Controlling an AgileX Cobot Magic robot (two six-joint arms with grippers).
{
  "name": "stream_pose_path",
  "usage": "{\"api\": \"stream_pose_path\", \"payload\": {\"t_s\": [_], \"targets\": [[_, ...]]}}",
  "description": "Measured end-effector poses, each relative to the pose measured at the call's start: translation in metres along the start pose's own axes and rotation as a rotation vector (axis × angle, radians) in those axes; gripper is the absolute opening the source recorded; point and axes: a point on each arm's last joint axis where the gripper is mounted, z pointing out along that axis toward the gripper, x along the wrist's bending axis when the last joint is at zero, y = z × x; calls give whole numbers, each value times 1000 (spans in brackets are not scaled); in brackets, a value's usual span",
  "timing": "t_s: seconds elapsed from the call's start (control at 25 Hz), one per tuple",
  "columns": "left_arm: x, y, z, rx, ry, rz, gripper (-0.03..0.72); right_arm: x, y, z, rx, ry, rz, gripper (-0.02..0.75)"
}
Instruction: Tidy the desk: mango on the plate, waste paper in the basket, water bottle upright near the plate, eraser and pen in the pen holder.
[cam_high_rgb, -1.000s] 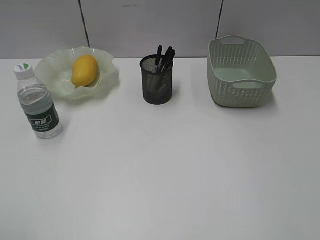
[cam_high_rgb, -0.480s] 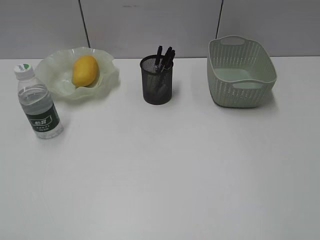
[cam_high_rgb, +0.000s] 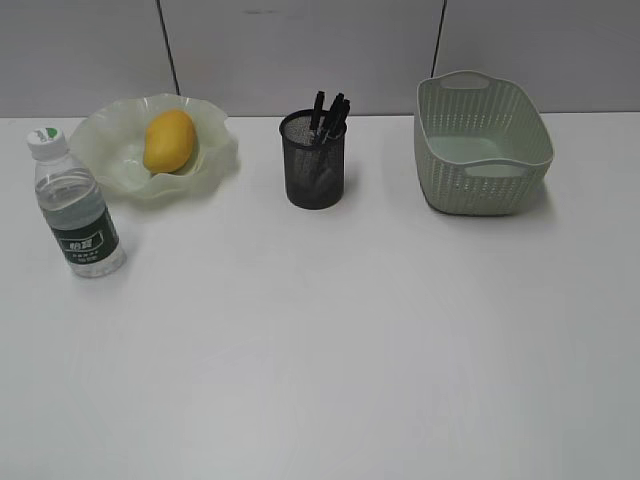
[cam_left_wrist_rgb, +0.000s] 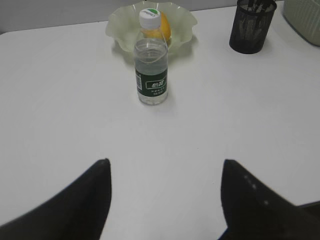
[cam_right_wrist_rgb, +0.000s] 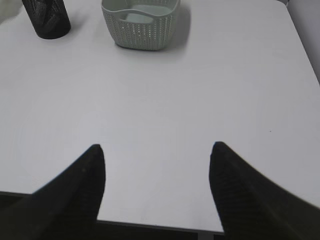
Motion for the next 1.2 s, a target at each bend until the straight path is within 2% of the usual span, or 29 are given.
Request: {"api": "stream_pose_path", "payload": {"t_s": [0.32,0.6,0.84,1.2], "targets": [[0,0,0,-1,7,-3,519,0,0,0,0,2,1,521],[-1,0,0,-3,106,-50,511,0,0,0,-1,3,2,521],[-1,0,0,-3,121,-57,474,0,0,0,-1,4,2,521],[-2,0,0,-2,160,-76,470,0,0,0,-1,5,3,521]]}}
